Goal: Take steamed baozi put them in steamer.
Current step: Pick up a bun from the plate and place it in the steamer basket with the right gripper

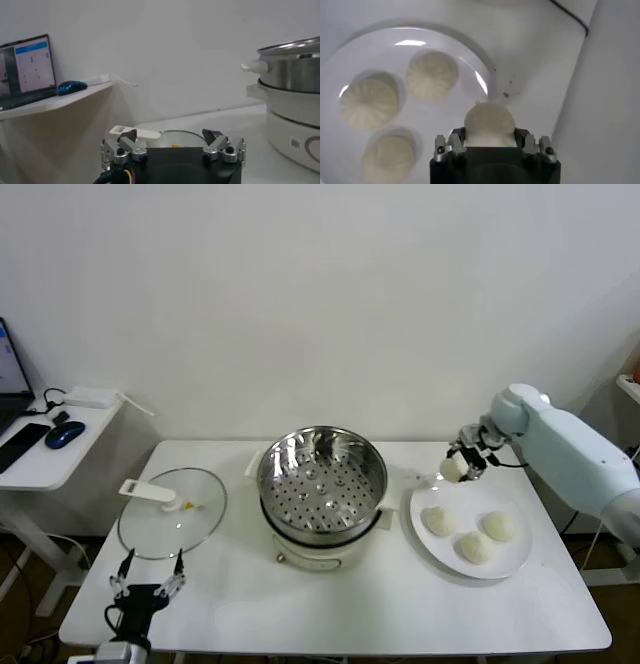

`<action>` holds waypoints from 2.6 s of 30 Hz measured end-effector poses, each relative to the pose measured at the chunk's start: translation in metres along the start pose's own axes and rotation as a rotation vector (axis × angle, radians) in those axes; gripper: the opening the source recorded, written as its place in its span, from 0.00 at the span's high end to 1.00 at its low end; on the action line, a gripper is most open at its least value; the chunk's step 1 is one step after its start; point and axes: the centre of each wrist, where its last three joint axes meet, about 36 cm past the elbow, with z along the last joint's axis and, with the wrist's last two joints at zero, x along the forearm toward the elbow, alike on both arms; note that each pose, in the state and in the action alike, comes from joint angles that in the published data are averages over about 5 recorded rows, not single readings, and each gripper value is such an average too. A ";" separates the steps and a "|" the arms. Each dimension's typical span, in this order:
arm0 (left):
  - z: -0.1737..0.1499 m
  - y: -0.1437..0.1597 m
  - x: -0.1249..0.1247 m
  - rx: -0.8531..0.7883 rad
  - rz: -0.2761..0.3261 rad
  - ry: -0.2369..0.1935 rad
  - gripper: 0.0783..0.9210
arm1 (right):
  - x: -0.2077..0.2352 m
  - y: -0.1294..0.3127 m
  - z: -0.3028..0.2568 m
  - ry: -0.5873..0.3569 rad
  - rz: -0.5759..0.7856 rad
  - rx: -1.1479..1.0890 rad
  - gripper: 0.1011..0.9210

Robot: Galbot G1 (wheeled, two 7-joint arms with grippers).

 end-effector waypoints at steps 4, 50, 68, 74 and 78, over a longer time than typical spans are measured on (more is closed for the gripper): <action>-0.002 -0.001 0.000 -0.004 0.005 -0.004 0.12 | 0.042 -0.017 -0.028 0.002 0.045 0.129 0.34; -0.008 0.004 -0.002 -0.078 0.025 -0.012 0.12 | -0.022 -0.128 -0.320 0.038 0.067 1.014 0.30; -0.007 0.005 -0.001 -0.079 0.022 -0.007 0.12 | -0.048 -0.129 -0.325 0.060 0.039 1.037 0.27; -0.006 0.005 -0.001 -0.080 0.022 -0.005 0.12 | -0.053 -0.129 -0.325 0.063 0.036 1.041 0.24; -0.006 0.005 0.000 -0.081 0.020 -0.005 0.12 | -0.051 -0.130 -0.324 0.062 0.041 1.044 0.15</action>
